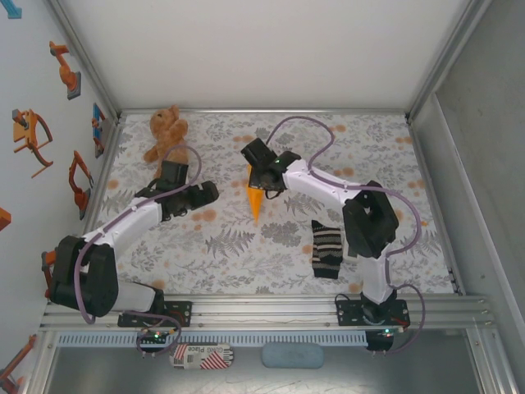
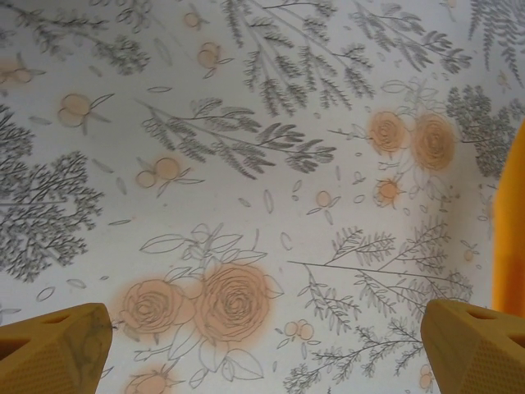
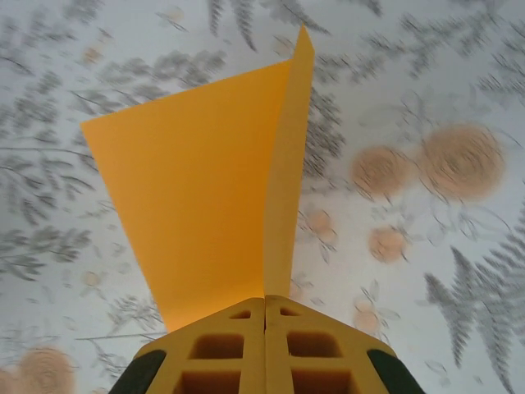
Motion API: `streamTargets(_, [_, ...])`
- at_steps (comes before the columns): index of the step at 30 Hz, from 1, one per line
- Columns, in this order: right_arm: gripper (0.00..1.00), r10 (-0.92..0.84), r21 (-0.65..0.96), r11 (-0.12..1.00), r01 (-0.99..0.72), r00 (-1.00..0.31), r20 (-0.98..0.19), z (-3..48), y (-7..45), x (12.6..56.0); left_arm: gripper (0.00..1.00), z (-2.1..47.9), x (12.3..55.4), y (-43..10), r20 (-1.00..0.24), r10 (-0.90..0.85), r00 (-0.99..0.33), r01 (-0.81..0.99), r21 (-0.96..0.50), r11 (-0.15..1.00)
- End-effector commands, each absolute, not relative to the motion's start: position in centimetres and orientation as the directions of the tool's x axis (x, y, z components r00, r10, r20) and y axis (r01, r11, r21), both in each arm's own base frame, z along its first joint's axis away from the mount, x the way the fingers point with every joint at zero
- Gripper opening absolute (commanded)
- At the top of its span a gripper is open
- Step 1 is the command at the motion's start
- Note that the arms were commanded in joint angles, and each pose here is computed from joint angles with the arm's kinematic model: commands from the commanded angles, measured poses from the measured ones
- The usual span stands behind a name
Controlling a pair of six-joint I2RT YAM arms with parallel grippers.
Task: Fold a paper plane with a square sheet of paper (pick it up from the middle)
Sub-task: Turn over the paper plane at the center of the table.
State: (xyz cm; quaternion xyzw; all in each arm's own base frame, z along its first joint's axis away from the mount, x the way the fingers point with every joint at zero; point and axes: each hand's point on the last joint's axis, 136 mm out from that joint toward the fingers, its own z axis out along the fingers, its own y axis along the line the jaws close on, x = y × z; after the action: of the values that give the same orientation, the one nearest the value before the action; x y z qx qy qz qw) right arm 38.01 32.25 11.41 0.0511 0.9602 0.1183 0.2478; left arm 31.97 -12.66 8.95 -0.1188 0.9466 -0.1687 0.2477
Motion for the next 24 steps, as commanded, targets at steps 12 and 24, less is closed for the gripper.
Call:
streamTargets(12, [0.00,0.098,0.667,0.687,-0.289,-0.872,-0.480,15.4,38.9,40.5,0.96,10.6,32.1,-11.8,-0.420,-0.452,-0.787,-0.211,-0.505,0.837])
streamTargets(24, [0.00,0.183,0.783,0.602,-0.157,-0.927,-0.327,7.6,35.1,40.6,0.95,9.4,34.0,-17.0,-0.319,-0.392,-0.863,-0.121,-0.623,0.773])
